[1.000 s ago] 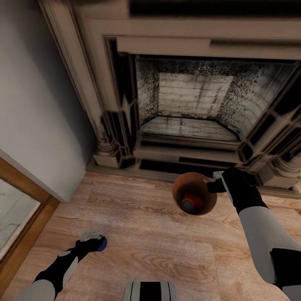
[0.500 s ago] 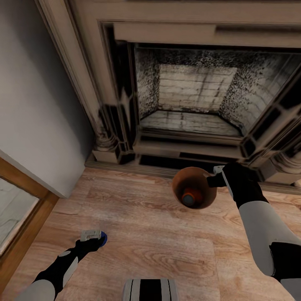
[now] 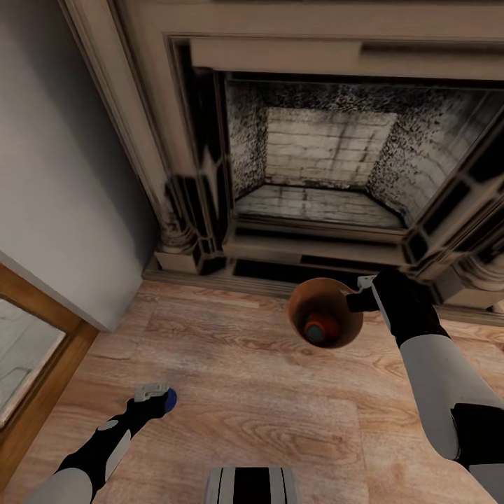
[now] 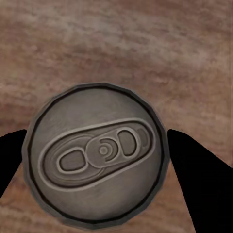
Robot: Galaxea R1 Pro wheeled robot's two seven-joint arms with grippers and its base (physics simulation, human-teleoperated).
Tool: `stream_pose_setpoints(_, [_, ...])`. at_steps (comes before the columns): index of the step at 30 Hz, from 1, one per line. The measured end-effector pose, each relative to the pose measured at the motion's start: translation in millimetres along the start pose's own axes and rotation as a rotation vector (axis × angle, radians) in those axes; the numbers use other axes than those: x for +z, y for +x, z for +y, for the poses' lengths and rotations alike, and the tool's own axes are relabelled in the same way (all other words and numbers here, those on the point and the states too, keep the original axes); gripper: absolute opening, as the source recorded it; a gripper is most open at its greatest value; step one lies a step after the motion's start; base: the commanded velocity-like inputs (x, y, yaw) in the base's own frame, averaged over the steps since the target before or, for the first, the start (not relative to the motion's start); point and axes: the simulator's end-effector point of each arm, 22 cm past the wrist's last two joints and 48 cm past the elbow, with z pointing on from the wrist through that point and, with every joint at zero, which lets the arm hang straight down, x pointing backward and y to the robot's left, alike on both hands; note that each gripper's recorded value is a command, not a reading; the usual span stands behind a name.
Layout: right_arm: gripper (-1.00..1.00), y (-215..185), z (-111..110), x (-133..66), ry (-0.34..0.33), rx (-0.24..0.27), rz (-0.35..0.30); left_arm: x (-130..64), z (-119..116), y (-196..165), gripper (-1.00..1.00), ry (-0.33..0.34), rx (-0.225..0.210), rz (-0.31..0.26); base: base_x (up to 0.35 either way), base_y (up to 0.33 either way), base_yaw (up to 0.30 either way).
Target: Put the three can of soda from the living room inside the tash can in the kitchen.
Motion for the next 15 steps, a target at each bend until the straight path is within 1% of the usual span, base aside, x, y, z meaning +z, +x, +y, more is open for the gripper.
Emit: stream_pose_setpoints(15, [-1.00,0.1,1.9,0.2,-0.003,-0.001,0.001,0.0,-0.4,-0.9,-1.00,0.002,0.000,-0.003,0.000,0.000,0.000])
